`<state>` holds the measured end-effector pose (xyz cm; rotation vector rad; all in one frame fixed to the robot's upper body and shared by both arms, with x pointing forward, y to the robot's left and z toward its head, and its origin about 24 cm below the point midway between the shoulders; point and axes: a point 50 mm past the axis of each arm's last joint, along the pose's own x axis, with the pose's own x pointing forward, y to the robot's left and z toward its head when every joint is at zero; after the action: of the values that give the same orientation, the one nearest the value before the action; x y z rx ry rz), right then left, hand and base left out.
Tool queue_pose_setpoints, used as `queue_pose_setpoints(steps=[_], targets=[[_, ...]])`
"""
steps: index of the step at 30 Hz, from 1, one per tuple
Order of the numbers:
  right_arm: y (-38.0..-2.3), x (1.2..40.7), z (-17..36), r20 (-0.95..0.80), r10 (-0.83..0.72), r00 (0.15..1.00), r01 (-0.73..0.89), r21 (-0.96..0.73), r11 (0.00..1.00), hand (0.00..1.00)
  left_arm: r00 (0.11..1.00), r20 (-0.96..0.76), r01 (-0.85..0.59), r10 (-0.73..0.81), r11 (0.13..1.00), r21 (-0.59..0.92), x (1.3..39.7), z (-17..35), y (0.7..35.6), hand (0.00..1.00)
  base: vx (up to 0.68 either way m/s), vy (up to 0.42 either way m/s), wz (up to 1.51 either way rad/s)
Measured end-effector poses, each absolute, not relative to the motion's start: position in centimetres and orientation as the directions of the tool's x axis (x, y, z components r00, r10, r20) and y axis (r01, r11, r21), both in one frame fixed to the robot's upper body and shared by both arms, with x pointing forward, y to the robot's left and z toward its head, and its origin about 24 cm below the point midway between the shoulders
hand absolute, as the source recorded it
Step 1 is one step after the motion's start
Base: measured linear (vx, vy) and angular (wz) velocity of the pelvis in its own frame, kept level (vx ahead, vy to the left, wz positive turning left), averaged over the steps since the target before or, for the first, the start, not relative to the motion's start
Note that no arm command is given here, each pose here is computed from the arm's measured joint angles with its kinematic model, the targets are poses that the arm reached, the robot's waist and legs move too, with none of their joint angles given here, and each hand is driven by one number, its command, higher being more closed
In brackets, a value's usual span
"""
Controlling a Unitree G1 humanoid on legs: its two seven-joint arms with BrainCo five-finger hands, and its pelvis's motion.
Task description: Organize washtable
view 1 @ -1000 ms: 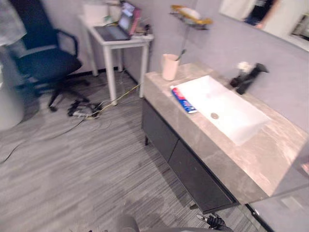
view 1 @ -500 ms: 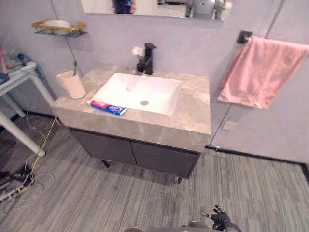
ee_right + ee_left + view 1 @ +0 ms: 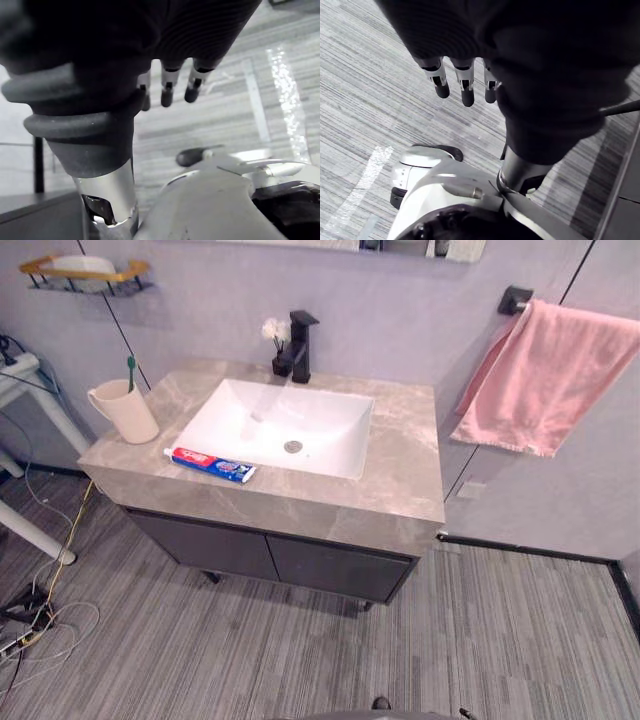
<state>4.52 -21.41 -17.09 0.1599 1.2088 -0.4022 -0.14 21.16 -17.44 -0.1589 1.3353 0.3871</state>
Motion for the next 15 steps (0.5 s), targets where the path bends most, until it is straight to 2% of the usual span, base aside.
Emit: queue_pose_setpoints(steps=[7,9,11,12,15], targets=[[-21.7,4.3,-17.1,-0.928,-0.262,0.266,0.479,-0.109,0.871,0.00,0.196,-0.963,-0.367,0.187,0.924,0.105,0.8,-17.4,21.3,0.00,0.11,-0.034,0.31],[-21.1,5.1,-17.1,-0.926,-0.250,0.283,0.481,-0.088,0.872,0.00,0.241,-0.948,-0.375,0.207,0.921,0.105,2.0,-17.2,22.0,0.00,0.04,-0.004,0.29],[-20.8,6.4,-17.0,-0.919,-0.242,0.313,0.474,-0.070,0.878,0.00,0.324,-0.915,-0.520,0.239,0.854,0.039,4.6,-16.7,22.6,0.00,-0.01,0.032,0.12],[-20.7,6.5,-17.0,-0.918,-0.239,0.317,0.470,-0.067,0.880,0.00,0.329,-0.911,-0.574,0.247,0.819,0.014,4.7,-16.6,22.6,0.00,-0.03,0.087,-0.06],[-21.4,7.2,-16.7,-0.909,-0.250,0.334,0.468,-0.070,0.881,0.00,0.279,-0.923,-0.794,0.264,0.604,-0.068,3.8,-17.0,21.7,0.00,0.04,0.196,-0.03]])
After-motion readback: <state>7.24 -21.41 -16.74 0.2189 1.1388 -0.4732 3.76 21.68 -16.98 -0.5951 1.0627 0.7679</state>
